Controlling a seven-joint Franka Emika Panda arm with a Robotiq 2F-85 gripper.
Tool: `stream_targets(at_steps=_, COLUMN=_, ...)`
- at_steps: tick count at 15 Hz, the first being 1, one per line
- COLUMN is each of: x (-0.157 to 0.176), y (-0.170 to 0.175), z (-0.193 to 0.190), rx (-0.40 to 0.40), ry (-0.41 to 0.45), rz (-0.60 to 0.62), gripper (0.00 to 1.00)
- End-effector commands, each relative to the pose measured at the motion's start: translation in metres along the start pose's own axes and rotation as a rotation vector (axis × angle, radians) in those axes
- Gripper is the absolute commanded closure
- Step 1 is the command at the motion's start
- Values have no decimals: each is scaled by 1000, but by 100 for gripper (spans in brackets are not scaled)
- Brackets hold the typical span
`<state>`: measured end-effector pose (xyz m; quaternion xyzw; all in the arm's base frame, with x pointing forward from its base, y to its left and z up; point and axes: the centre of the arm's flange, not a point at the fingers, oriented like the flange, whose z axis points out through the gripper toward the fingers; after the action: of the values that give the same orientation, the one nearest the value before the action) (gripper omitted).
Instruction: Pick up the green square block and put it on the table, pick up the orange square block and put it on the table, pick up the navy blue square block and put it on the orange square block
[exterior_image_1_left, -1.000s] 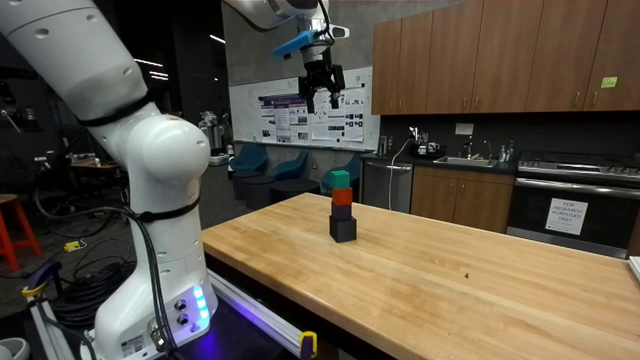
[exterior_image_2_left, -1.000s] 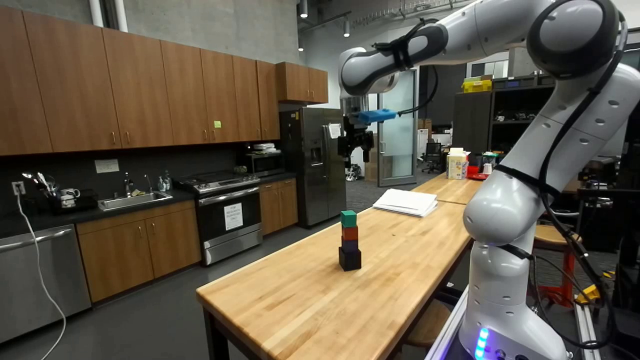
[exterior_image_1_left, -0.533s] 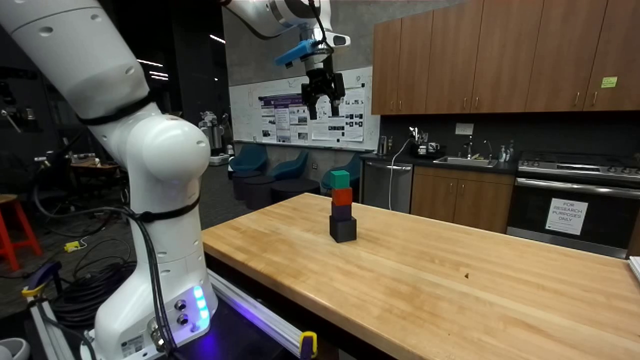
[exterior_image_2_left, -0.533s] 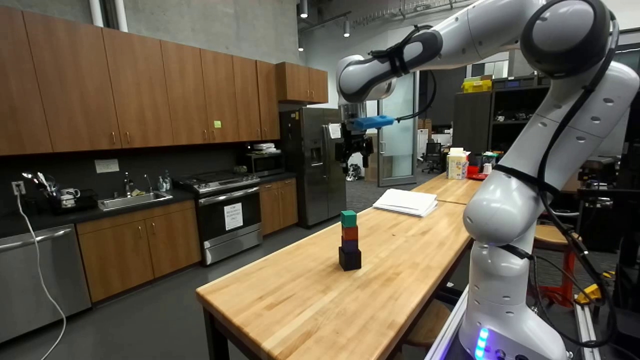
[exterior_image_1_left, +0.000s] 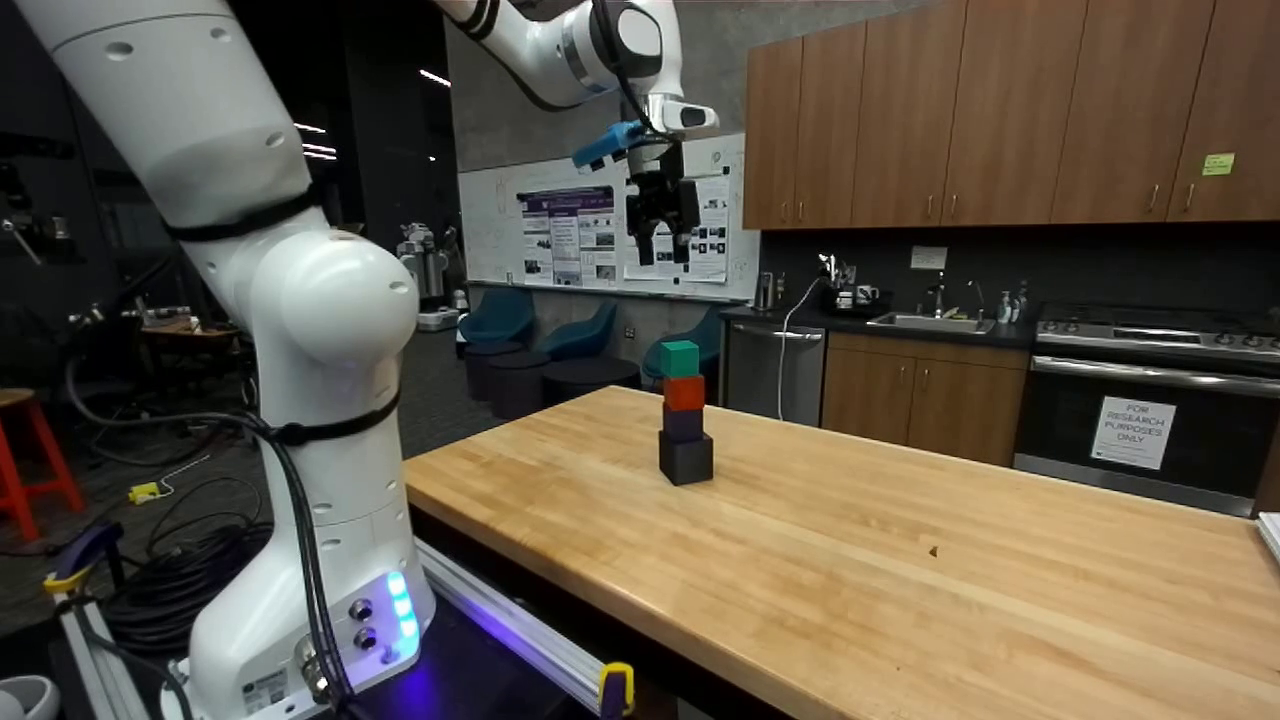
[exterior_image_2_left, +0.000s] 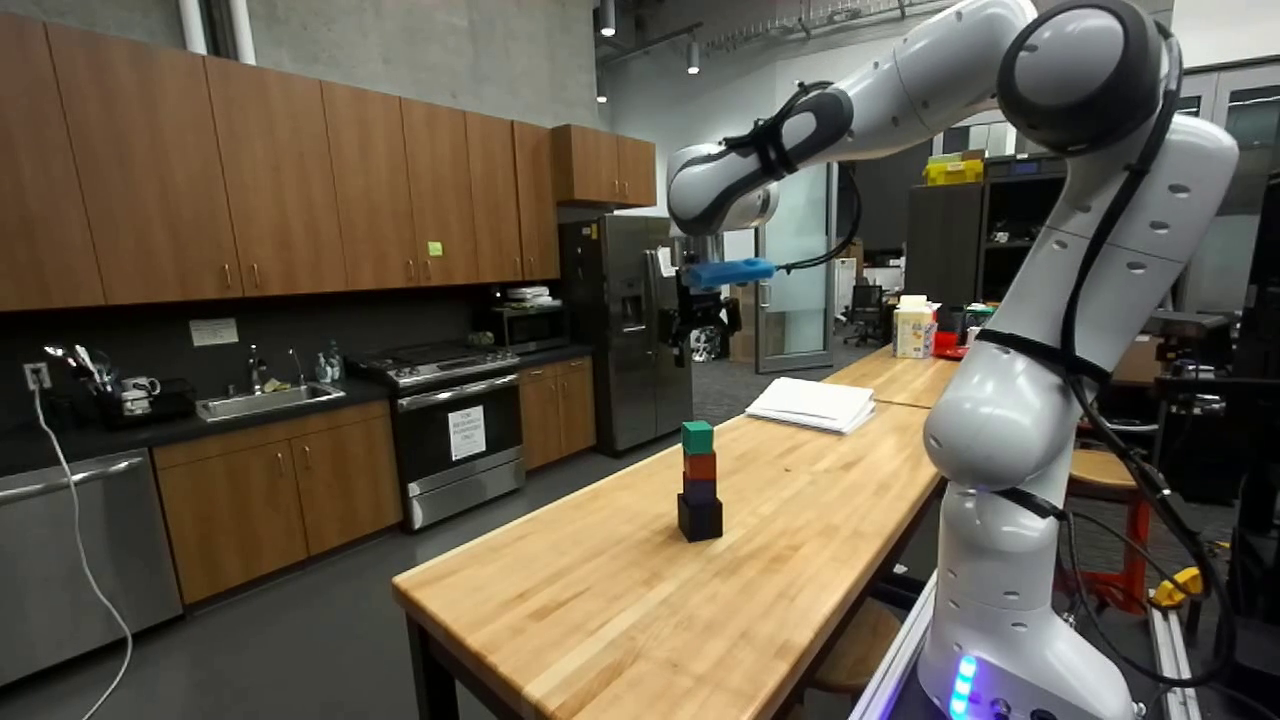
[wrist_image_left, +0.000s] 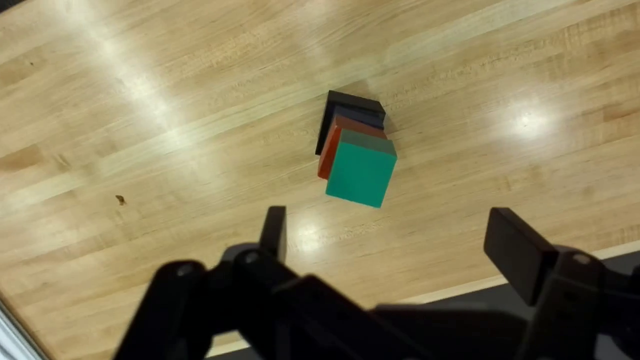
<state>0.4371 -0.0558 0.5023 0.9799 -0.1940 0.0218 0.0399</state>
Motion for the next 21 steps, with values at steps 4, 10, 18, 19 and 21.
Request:
stream_targets(at_steps=4, x=16, y=3, z=35, rx=45, ry=-32, rz=107, gripper=0)
stream_targets(at_steps=10, x=24, y=11, z=61, rx=53, ry=-30, rz=145, gripper=0)
stream_targets(at_steps=18, x=32, y=3, z=92, rx=61, ry=-3, rz=143, gripper=0)
stream_targets(at_steps=19, x=33, y=3, z=96, rx=62, ry=-6, rz=145, gripper=0)
stream_targets(at_steps=21, x=35, y=3, z=105, rx=59, ry=-13, rz=146, gripper=0)
